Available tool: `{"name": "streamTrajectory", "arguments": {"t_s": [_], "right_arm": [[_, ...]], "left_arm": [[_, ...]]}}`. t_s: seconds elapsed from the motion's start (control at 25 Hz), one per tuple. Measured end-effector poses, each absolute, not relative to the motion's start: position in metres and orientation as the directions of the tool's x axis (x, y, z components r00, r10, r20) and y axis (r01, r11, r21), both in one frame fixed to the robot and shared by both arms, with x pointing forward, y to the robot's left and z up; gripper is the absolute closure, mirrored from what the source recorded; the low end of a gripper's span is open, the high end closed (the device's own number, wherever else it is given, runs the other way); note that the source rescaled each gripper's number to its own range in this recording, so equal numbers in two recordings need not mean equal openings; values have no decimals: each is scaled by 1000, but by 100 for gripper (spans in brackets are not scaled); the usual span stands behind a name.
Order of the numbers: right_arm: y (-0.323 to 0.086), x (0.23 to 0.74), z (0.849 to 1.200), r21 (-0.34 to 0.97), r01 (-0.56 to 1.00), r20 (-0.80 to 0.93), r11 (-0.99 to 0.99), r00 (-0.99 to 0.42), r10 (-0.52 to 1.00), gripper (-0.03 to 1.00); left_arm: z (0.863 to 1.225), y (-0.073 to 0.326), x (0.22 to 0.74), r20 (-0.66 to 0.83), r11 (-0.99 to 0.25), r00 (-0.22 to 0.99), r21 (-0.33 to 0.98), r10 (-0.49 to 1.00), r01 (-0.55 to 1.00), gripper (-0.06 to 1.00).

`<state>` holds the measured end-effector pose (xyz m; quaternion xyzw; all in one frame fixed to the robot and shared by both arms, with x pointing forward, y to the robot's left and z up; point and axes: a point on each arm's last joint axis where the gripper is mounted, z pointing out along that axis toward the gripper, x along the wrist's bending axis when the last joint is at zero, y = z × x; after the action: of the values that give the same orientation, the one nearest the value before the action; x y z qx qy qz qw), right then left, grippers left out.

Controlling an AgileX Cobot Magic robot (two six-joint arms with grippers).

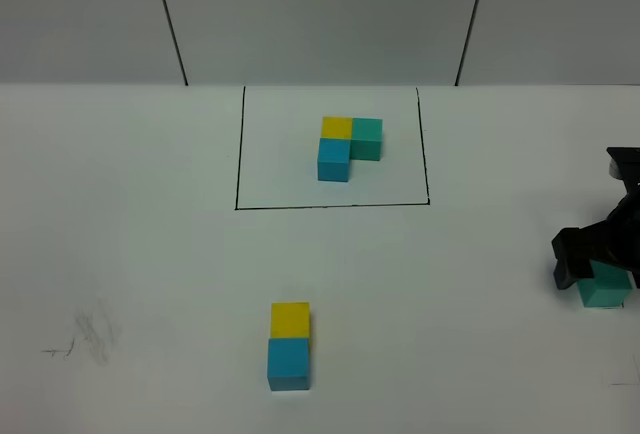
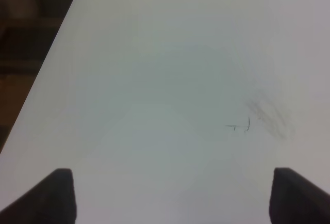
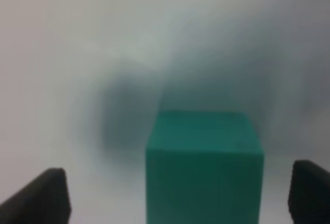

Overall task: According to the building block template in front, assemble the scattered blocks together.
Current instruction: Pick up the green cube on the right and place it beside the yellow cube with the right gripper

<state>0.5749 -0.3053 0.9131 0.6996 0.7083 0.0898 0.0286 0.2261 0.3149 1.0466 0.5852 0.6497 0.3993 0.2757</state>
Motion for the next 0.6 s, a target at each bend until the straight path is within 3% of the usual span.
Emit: {"name": "streamTrajectory", "arguments": {"t_s": [0.2, 0.28, 0.36, 0.4, 0.44, 0.6], "right_arm": [[-305, 576, 905, 149, 989, 90, -1, -13, 996, 20], [-305, 576, 905, 151, 989, 90, -1, -12, 996, 31], [-305, 576, 905, 154, 988, 90, -2, -12, 996, 53], [-305, 576, 905, 155, 988, 89, -2, -12, 996, 69], [-305, 577, 905, 158, 988, 89, -2, -12, 996, 75], [-305, 577, 905, 155, 988, 87, 2, -16, 996, 74]], "left_arm": [[1047, 315, 226, 109, -4, -163, 842, 981, 540, 27], [1047, 315, 226, 108, -3, -164, 842, 981, 540, 27], [1047, 315, 226, 108, -3, -164, 842, 981, 540, 27], [1047, 315, 226, 108, -3, -164, 842, 981, 540, 27], [1047, 315, 226, 108, -3, -164, 842, 981, 540, 27], [1047, 315, 226, 108, -3, -164, 842, 981, 540, 27]]}}
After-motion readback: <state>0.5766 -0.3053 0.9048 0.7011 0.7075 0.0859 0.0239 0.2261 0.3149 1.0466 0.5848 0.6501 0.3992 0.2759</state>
